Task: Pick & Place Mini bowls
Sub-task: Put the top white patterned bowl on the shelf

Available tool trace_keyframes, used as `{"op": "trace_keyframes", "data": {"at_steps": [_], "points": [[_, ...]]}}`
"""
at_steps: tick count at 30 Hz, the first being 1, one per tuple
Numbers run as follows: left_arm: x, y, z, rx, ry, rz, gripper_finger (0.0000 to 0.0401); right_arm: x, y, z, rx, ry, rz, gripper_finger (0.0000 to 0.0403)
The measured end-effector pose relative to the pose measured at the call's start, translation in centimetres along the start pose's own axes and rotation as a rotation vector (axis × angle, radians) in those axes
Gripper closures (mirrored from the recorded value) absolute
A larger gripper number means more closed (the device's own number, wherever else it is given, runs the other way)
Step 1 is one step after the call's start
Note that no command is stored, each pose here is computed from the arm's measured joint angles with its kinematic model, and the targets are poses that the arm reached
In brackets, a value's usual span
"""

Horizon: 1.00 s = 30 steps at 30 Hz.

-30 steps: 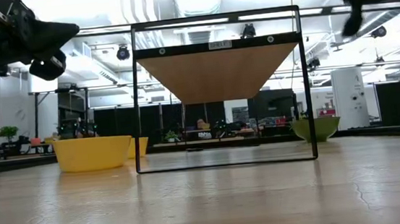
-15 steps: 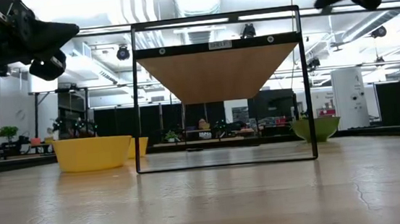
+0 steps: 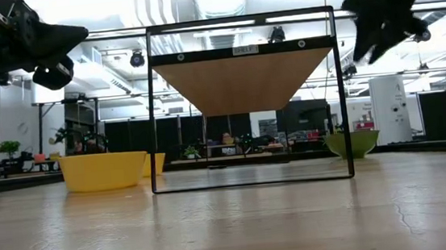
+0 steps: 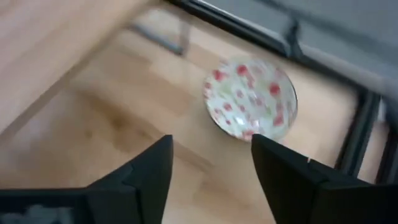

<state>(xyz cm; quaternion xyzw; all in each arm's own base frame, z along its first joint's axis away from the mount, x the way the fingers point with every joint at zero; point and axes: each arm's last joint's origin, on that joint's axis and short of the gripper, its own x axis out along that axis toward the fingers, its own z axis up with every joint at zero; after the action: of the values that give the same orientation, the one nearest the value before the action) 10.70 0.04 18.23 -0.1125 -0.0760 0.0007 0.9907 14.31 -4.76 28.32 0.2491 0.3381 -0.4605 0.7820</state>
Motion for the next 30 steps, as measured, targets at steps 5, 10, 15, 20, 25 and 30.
{"op": "trace_keyframes", "data": {"at_steps": [5, 10, 15, 20, 25, 30], "points": [[0.0, 0.0, 0.0, 0.0, 0.0, 0.0, 0.0401, 2.6, -1.5, -0.2, 0.414, 0.062, -0.12, 0.0175], [0.0, 0.0, 0.0, 0.0, 0.0, 0.0, 0.0401, 4.6, -2.6, 0.4, 0.615, 0.065, -0.221, 0.0179], [0.0, 0.0, 0.0, 0.0, 0.0, 0.0, 0.0401, 6.9, -3.2, 1.5, 0.683, 0.103, -0.243, 0.0179], [0.0, 0.0, 0.0, 0.0, 0.0, 0.0, 0.0401, 9.1, -4.2, 1.9, 0.704, 0.165, -0.33, 0.0179], [0.0, 0.0, 0.0, 0.0, 0.0, 0.0, 0.0401, 11.3, -5.0, 2.4, 0.717, 0.221, -0.343, 0.0186], [0.0, 0.0, 0.0, 0.0, 0.0, 0.0, 0.0401, 13.4, -5.8, 3.0, 0.744, 0.229, -0.369, 0.0197]]}}
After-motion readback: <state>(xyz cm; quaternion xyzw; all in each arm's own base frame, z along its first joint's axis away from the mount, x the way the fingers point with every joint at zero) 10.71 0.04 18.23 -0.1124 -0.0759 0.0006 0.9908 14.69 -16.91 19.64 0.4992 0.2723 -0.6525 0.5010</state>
